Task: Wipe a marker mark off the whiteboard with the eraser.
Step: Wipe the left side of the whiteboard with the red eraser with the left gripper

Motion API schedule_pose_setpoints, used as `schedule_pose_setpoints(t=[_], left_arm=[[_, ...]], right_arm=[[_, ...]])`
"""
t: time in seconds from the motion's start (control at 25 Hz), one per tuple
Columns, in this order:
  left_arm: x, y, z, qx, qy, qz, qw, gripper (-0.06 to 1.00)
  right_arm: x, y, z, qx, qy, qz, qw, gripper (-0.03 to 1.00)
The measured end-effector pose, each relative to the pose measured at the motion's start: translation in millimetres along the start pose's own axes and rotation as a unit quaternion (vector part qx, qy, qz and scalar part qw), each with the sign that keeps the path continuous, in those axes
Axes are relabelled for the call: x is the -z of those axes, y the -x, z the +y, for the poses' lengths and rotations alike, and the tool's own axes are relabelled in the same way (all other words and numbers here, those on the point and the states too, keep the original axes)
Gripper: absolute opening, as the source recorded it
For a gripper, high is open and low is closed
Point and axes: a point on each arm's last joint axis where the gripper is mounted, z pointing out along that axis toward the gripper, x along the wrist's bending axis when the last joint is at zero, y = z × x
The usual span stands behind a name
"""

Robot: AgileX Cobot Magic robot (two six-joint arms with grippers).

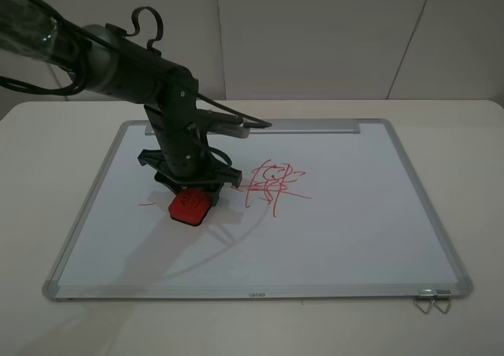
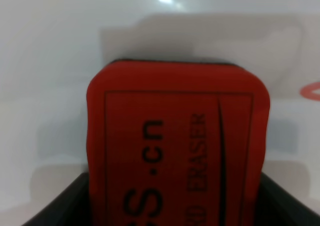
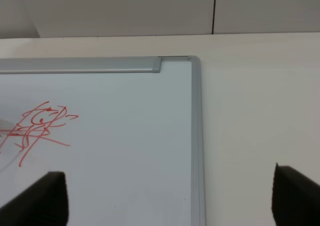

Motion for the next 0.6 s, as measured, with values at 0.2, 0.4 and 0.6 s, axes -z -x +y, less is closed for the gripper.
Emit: schedule_pose_setpoints(t=[0.2,0.4,0.6], left_arm=[[0,-3,1,0.004,0.0,0.005,1.0,0.58],[-2,-25,0,0.039,-0.007,0.011,0.999,0.58],[-4,-74,-8,0.093,-0.009,0.015,0.995,0.58]], right_arm=[[0,0,0,0.0,0.0,0.0,1.0,0.72],[0,0,0,0.0,0.0,0.0,1.0,0.72],[0,0,0,0.0,0.0,0.0,1.0,0.72]])
